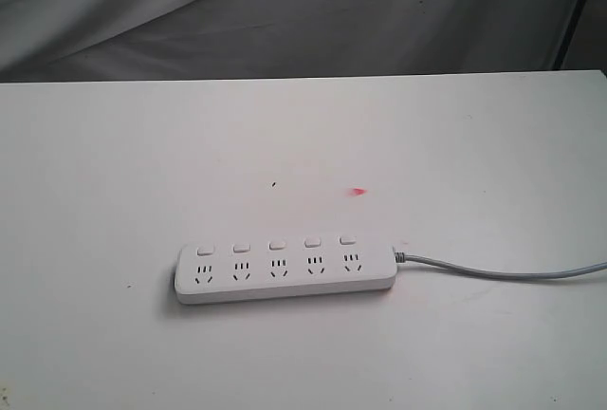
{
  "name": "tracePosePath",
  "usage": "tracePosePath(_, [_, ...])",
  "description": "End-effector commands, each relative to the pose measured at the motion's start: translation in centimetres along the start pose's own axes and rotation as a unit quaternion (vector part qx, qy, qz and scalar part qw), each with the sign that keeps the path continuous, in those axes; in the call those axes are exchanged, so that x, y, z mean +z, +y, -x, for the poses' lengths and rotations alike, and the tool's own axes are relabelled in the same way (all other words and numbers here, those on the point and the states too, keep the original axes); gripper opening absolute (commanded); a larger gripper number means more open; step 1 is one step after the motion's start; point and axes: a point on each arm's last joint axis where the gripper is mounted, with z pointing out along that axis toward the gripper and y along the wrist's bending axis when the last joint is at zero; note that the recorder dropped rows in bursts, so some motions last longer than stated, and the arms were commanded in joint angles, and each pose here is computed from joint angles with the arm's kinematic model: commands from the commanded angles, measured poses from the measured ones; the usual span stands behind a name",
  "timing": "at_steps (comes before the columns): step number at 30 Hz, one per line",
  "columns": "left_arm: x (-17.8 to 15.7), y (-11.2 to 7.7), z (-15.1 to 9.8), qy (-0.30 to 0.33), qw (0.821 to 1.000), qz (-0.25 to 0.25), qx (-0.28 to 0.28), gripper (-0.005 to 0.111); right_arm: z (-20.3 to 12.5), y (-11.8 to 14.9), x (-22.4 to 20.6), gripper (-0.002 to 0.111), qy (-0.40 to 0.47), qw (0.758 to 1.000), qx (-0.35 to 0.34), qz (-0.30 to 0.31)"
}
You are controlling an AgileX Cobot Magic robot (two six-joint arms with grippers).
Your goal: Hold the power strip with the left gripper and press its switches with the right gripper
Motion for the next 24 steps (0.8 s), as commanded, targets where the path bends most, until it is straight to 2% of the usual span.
tracePosePath(1, [0.3,-0.3,3.3,0.013,1.000,-0.009,-0.011,0.001,-0.1,0.0,0.0,0.000,0.002,1.000,-0.002,0.000])
tracePosePath(4, [0.1,-0.3,4.4,0.002,1.000,-0.009,-0.011,0.001,-0.1,0.0,0.0,0.000,0.002,1.000,-0.002,0.000])
tracePosePath(11, [0.0,-0.6,4.4,-0.002,0.999,-0.025,-0.042,0.001,-0.1,0.0,0.0,0.000,0.002,1.000,-0.002,0.000])
tracePosePath(21, [0.0,-0.7,4.5,-0.004,0.999,-0.032,-0.037,0.001,-0.1,0.0,0.0,0.000,0.002,1.000,-0.002,0.000])
tracePosePath(24, [0.0,-0.8,4.3,0.004,0.998,-0.037,0.041,0.001,-0.1,0.0,0.0,0.000,0.002,1.000,-0.002,0.000])
